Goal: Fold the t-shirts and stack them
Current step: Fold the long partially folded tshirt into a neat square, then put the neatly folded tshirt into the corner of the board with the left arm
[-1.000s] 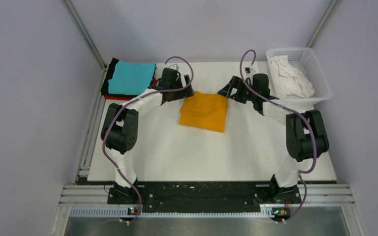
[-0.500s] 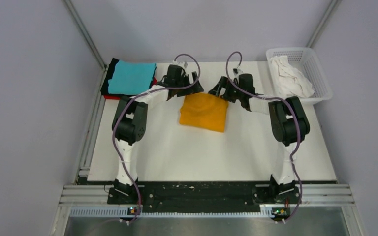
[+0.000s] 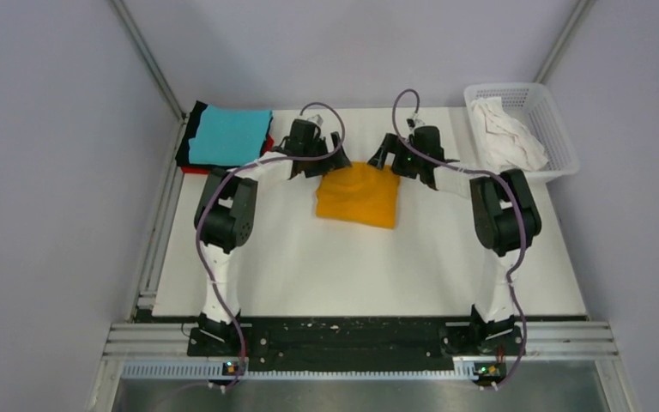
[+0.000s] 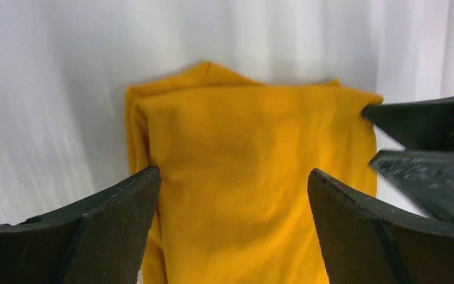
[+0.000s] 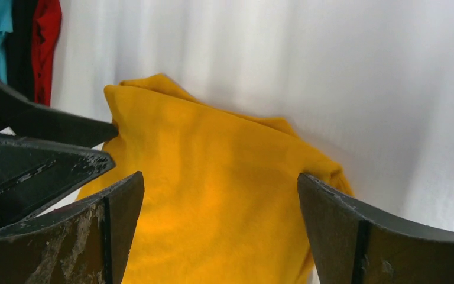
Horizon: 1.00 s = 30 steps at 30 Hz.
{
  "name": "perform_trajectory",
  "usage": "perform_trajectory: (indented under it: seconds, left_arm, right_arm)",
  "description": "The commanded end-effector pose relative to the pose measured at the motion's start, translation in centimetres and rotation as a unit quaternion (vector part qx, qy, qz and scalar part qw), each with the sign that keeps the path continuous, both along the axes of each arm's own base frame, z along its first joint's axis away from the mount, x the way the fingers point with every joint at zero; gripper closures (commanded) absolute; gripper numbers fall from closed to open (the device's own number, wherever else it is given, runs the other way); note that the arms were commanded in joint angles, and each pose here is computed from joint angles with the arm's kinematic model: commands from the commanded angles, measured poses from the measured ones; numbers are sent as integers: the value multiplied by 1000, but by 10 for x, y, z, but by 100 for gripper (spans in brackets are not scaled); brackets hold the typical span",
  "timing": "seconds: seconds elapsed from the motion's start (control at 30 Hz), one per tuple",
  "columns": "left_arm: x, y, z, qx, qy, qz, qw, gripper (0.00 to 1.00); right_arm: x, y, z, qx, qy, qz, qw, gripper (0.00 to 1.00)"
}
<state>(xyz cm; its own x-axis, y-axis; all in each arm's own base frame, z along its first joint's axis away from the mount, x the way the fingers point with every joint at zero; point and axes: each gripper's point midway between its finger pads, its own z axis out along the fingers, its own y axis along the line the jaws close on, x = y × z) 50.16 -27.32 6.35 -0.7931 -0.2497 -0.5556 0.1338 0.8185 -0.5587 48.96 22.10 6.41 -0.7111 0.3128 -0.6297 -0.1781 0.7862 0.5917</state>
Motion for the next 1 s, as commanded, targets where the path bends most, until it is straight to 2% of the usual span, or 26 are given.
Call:
perform_trajectory:
  seconds: [0.0, 0.1, 0.2, 0.37, 0.53, 0.63, 0.9, 0.97]
  left_arm:
    - [-22, 18, 76, -1, -52, 13, 999, 1]
    - [-44, 34, 104, 3, -90, 23, 996, 1]
    - [-65, 54, 115, 19, -107, 48, 993, 1]
    - [-79, 69, 80, 53, -69, 64, 994, 1]
    - [-73, 67, 39, 84, -17, 58, 995, 1]
    - [-67, 63, 15, 96, 12, 54, 994, 1]
    - [-75, 42, -25, 111, 57, 31, 992, 1]
    - [-80, 36, -31, 122, 67, 30, 990, 6]
  right_arm:
    - [-5, -27, 93, -47, -91, -28, 994, 1]
    - [-36, -34, 122, -22, -127, -34, 991, 1]
    - [-74, -45, 117, -10, -131, -46, 990, 1]
    - [-128, -77, 106, -25, -123, -92, 988, 1]
    - [-170, -107, 101, -26, -145, -149, 978, 1]
    - [-184, -119, 96, -9, -157, -183, 970, 1]
    - [-195, -117, 74, -9, -131, -172, 976, 1]
    - [-195, -116, 64, -6, -118, -174, 978, 1]
